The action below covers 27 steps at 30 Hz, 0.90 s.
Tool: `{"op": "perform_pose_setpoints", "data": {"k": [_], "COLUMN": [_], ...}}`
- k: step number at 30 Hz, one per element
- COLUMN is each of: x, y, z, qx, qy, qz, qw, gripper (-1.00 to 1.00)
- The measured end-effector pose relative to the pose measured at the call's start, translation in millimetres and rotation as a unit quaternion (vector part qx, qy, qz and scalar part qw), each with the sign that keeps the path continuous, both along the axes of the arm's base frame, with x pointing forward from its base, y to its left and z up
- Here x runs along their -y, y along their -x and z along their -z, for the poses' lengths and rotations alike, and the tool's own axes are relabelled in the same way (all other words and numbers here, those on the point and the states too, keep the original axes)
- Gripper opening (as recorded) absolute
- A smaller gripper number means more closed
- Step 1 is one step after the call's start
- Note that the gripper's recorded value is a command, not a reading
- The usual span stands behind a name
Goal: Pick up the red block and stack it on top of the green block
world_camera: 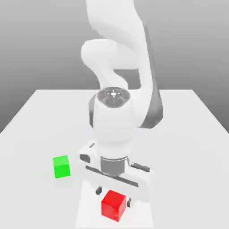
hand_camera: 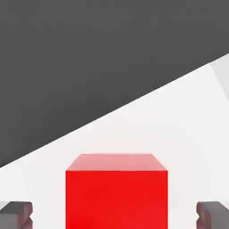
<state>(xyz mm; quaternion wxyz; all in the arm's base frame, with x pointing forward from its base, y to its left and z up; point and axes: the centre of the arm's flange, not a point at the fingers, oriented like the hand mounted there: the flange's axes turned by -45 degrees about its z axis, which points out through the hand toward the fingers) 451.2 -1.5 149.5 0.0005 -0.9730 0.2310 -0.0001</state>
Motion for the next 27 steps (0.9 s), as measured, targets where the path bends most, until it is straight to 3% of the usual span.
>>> {"op": "perform_pose_setpoints", "data": {"k": [6, 12, 17, 23, 27], "x": [0, 11, 121, 171, 178], "y": [0, 6, 72, 160, 171], "z": [1, -59, -82, -95, -68], "qx": [0.001, 0.0, -0.003, 0.0, 0.0], "qy": [0.0, 0.003, 0.014, 0.004, 0.0], "qz": [0.0, 0.02, 0.224, 0.412, 0.439], "qw": [1.0, 1.0, 0.974, 0.911, 0.899], "gripper": [-1.0, -1.0, -1.0, -1.0, -1.0]}}
